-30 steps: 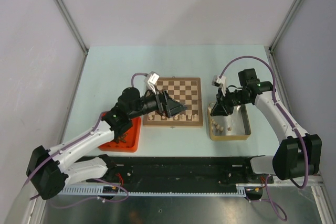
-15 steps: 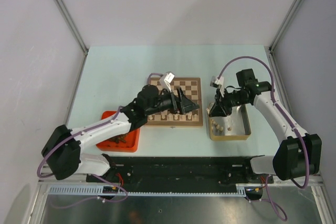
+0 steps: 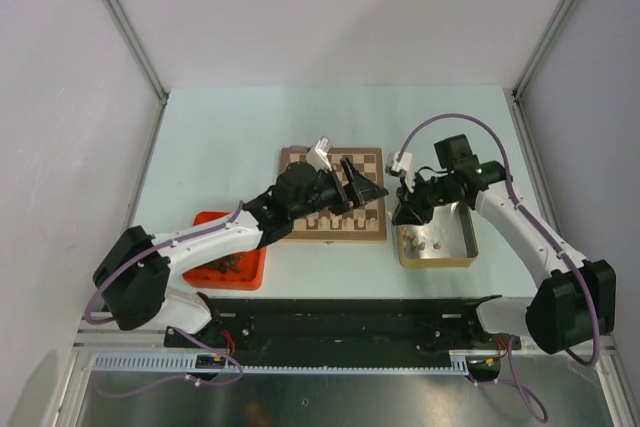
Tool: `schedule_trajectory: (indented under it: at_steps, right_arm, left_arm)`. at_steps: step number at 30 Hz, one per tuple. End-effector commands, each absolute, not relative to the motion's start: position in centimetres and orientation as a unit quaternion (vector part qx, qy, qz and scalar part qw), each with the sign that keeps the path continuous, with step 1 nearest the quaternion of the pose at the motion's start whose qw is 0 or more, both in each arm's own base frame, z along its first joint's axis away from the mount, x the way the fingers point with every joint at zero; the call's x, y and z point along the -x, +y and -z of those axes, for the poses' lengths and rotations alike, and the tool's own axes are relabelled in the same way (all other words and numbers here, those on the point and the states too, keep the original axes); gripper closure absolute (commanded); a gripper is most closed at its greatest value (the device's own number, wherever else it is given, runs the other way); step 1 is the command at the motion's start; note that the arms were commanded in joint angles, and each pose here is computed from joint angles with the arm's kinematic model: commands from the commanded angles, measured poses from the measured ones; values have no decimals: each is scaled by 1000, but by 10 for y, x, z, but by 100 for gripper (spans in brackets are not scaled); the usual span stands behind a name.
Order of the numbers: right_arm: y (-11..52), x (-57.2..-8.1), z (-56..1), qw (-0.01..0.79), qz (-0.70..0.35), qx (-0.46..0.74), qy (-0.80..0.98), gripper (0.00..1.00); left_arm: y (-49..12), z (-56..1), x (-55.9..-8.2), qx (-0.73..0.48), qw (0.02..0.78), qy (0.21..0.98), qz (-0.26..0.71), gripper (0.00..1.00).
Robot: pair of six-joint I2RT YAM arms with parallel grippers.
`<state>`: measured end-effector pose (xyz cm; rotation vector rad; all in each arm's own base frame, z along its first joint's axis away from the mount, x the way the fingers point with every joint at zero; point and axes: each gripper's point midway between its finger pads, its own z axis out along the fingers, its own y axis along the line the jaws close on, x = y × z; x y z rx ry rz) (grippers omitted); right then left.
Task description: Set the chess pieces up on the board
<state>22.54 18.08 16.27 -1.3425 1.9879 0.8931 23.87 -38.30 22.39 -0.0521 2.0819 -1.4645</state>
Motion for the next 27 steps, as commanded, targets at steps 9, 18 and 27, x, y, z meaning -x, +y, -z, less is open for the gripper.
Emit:
schedule_trajectory:
  at_steps: [9,18,27]
  right_arm:
    - [196,-256,-182,374,-189,564,711,88]
    - [213,-260,-186,391,-156,587,692,88]
    - [224,-257,-183,390,-143,601,683,88]
  left_arm:
    - [-357,-227,-250,189,246,816,487,19]
    - [-365,-224,-246,196,215,820,494,25]
    - [-372,-221,-247,193,205,823,492,35]
